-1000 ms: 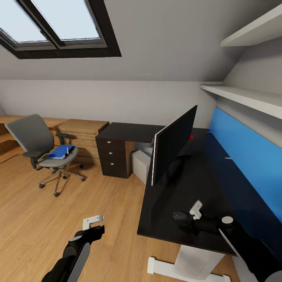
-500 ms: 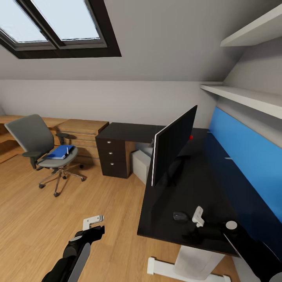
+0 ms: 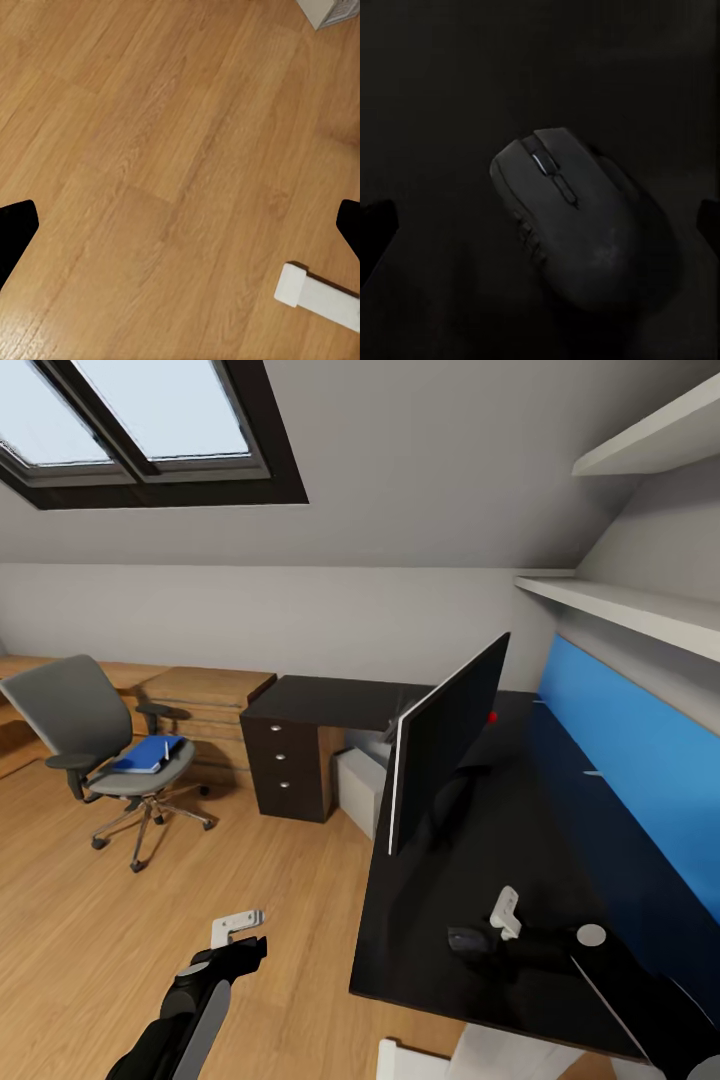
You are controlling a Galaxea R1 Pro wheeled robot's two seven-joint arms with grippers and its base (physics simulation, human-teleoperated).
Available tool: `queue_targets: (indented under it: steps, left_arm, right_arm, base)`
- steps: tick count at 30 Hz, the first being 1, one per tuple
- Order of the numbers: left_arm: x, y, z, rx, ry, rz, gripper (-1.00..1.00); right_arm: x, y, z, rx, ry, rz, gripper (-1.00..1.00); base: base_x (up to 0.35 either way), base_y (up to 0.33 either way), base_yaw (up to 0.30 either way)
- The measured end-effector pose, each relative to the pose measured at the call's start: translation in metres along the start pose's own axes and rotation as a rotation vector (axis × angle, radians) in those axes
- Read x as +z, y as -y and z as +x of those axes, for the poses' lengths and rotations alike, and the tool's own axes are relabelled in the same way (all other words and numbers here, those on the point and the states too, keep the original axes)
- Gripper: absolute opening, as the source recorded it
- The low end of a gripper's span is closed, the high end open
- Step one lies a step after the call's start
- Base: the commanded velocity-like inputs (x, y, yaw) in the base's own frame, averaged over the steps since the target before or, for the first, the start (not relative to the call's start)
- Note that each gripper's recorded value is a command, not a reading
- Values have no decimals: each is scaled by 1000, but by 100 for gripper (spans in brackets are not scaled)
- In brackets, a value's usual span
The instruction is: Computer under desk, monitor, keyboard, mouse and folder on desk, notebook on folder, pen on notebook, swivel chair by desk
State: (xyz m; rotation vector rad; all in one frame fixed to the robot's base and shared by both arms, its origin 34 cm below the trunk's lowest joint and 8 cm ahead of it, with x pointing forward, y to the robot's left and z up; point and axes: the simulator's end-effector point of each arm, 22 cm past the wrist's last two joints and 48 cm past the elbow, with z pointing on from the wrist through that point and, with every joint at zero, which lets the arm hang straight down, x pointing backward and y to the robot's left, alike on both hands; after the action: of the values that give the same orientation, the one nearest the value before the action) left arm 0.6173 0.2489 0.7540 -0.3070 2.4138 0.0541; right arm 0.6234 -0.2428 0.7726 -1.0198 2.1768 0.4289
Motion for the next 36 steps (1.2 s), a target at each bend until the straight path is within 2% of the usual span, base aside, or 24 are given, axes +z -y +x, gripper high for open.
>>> queue_targets:
  steps: [14,36]
  left_arm:
    - [0,-1,0,0,0,-2,100]
    - [-1,0,-6,-5,15,1,100]
  right_arm:
    - [1,-1,-1,0,4,-2,100]
    - [3,-3,-1,-1,3,-5,100]
  base:
    - [85,0,0]
    - [6,0,0]
